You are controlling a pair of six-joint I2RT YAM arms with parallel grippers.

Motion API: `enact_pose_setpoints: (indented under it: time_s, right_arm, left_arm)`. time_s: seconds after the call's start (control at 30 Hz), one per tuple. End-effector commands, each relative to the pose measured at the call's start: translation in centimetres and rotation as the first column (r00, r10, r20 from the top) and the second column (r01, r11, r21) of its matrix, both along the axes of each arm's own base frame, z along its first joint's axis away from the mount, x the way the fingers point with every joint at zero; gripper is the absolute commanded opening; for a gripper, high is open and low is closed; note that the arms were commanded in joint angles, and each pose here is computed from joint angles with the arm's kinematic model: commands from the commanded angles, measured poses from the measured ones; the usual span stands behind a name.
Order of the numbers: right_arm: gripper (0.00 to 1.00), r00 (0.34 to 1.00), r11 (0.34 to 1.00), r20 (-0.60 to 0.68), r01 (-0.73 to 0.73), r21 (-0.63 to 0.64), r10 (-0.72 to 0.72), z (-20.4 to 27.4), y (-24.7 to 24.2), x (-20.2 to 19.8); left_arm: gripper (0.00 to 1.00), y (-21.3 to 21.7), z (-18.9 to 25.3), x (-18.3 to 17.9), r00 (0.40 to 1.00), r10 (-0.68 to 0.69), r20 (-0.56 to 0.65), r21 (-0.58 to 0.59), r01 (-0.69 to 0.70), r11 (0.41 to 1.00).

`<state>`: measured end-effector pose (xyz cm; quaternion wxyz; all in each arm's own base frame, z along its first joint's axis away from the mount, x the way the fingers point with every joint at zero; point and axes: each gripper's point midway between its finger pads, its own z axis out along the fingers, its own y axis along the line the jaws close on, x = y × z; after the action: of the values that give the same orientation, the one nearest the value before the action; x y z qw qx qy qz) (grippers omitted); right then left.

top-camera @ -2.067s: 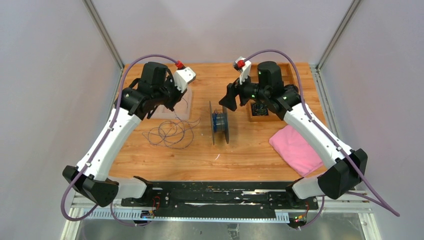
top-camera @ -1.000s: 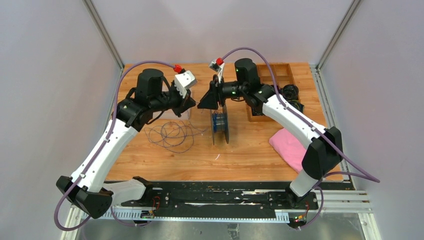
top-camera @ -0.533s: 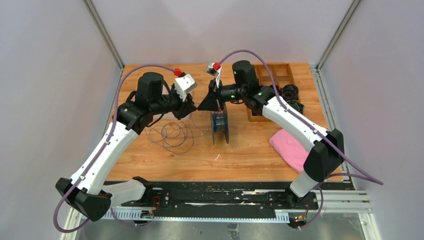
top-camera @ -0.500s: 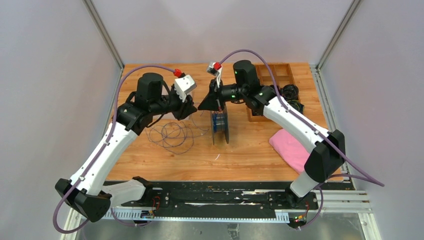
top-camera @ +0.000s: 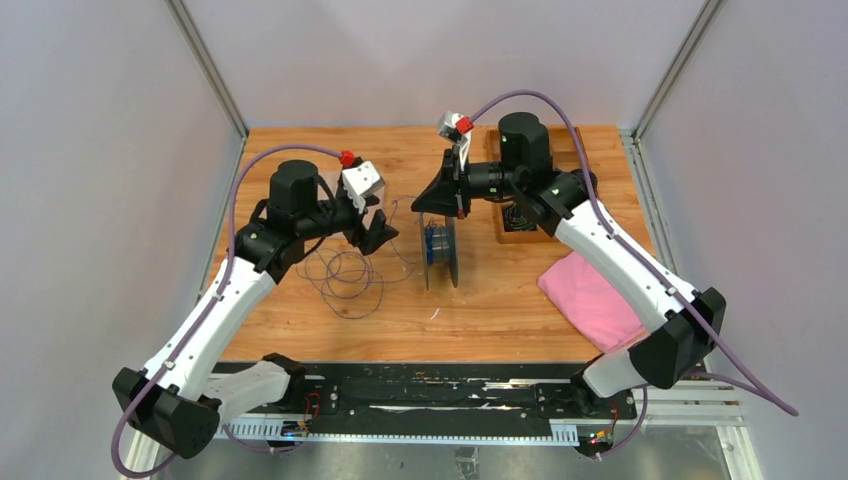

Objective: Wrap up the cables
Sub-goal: Wrap the cable around the cable reel.

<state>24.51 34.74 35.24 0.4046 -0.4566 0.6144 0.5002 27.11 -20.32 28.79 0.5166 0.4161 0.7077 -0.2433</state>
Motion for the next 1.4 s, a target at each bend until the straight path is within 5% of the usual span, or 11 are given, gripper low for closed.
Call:
enact_pose_setpoints:
  time_s: [0.0,0.13,0.37,0.6,1.07,1.37]
  right_arm:
    - [0.01,1.000,1.000,0.029,-0.004,0.018,0.004,1.1,-1.2,-0.5]
    - [0.00,1.000,1.000,0.028,0.003,0.018,-0.003,1.1,-1.5,-0.5]
    - [0.01,0.999,1.000,0.028,0.023,0.014,-0.024,0.8,-1.8,0.0]
    - [0.01,0.987,0.987,0.034,0.160,-0.034,-0.159,-1.4,-3.3,2.6]
    - [0.04,0.929,0.907,0.113,0.370,-0.201,-0.353,-9.2,-5.9,6.1]
    - [0.28,0.921,0.897,0.110,0.389,-0.211,-0.374,-9.3,-6.2,6.3]
  left_arm:
    - [0.81,-1.5,0.7,0.8,0.999,-0.045,0.014,-0.100,0.047,0.994]
    - [0.70,-2.8,0.7,1.2,0.997,-0.078,-0.007,-0.172,0.075,0.982]
    - [0.37,-3.9,-0.4,1.7,0.990,-0.107,-0.091,-0.206,0.086,0.975]
    - [0.02,-2.4,-0.4,1.8,0.998,-0.049,-0.039,-0.162,0.042,0.986]
    - [0.00,0.0,-0.4,5.7,0.979,0.164,0.122,0.098,-0.176,0.980]
    - [0.00,-1.0,-0.6,7.4,0.967,0.206,0.151,0.127,-0.226,0.966]
